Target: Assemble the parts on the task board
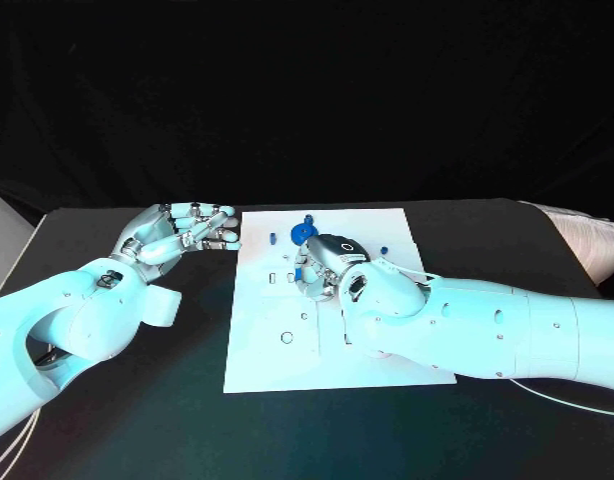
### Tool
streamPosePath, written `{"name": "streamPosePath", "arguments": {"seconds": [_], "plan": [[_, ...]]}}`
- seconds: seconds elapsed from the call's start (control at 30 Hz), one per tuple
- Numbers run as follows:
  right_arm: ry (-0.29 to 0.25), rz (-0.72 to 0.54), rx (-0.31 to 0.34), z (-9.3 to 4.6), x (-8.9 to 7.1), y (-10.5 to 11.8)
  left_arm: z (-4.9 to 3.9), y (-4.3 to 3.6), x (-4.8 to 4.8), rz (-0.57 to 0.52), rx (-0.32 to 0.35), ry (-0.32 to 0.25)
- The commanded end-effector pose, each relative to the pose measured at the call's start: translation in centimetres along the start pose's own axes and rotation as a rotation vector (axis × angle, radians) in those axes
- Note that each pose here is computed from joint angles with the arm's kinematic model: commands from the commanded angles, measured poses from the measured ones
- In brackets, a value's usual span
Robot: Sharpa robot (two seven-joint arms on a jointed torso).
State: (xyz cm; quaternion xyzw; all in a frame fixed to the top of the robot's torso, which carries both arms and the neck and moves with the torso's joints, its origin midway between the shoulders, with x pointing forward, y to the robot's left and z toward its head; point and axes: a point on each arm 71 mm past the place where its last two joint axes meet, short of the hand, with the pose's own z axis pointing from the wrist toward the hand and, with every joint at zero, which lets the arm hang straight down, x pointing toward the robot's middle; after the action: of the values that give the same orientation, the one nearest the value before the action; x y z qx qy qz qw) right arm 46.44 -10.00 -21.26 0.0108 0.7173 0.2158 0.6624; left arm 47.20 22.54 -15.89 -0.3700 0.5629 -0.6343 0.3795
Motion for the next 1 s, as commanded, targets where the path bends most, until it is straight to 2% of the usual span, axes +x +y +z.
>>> {"name": "streamPosePath", "arguments": {"seconds": [0.03,1.0], "plan": [[0.016,-0.019,-0.003,-0.06,0.27,-0.02,0.01,-0.06,0.20,-0.002,0.005,0.020],[-0.012,0.003,-0.023,-0.29,0.04,-0.09,0.01,0.01,0.18,-0.001,0.003,0.021]]}}
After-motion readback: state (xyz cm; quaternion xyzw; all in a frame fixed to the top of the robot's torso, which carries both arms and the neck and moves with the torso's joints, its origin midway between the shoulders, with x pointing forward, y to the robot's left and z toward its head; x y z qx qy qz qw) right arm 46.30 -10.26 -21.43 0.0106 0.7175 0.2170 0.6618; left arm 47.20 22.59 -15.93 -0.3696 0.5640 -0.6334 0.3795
